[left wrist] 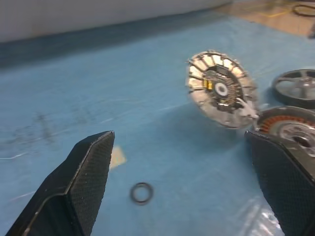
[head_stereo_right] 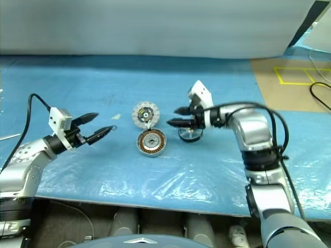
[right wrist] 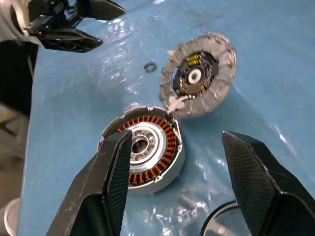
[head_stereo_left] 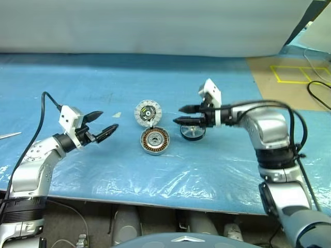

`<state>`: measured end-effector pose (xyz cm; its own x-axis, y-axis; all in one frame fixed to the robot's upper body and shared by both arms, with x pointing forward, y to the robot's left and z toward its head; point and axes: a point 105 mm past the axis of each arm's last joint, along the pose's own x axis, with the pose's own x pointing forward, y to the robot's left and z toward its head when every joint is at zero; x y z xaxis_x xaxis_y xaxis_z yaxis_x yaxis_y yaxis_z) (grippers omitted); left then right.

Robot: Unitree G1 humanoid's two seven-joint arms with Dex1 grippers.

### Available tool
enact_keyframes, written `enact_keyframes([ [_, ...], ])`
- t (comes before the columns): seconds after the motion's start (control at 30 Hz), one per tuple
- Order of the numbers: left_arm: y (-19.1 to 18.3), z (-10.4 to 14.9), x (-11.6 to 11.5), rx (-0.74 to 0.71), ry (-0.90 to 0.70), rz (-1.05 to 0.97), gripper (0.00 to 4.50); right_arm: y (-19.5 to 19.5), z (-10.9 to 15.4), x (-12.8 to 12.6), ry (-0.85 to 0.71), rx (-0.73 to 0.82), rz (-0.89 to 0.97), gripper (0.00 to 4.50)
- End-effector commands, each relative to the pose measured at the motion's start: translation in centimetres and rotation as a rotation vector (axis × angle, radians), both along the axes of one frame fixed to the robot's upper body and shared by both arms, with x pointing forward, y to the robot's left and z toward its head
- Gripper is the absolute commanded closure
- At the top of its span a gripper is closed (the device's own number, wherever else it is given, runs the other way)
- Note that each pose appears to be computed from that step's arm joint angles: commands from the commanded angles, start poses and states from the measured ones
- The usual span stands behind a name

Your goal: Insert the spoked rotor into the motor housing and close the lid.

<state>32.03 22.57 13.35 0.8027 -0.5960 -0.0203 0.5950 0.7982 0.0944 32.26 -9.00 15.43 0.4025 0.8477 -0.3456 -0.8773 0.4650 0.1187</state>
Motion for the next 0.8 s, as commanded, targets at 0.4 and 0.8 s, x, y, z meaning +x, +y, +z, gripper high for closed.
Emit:
enact_keyframes([
  [0.4, 0.5, -4.9, 1.6, 0.009, 0.056, 0.091, 0.0, 0.3, 1.1, -0.4, -0.091, 0.082, -0.194, 1.45],
  [0.8, -1.4, -6.7, 3.4, -0.002, 0.071, 0.127, 0.0, 0.6, 1.3, 0.4, -0.107, 0.065, -0.218, 1.45],
])
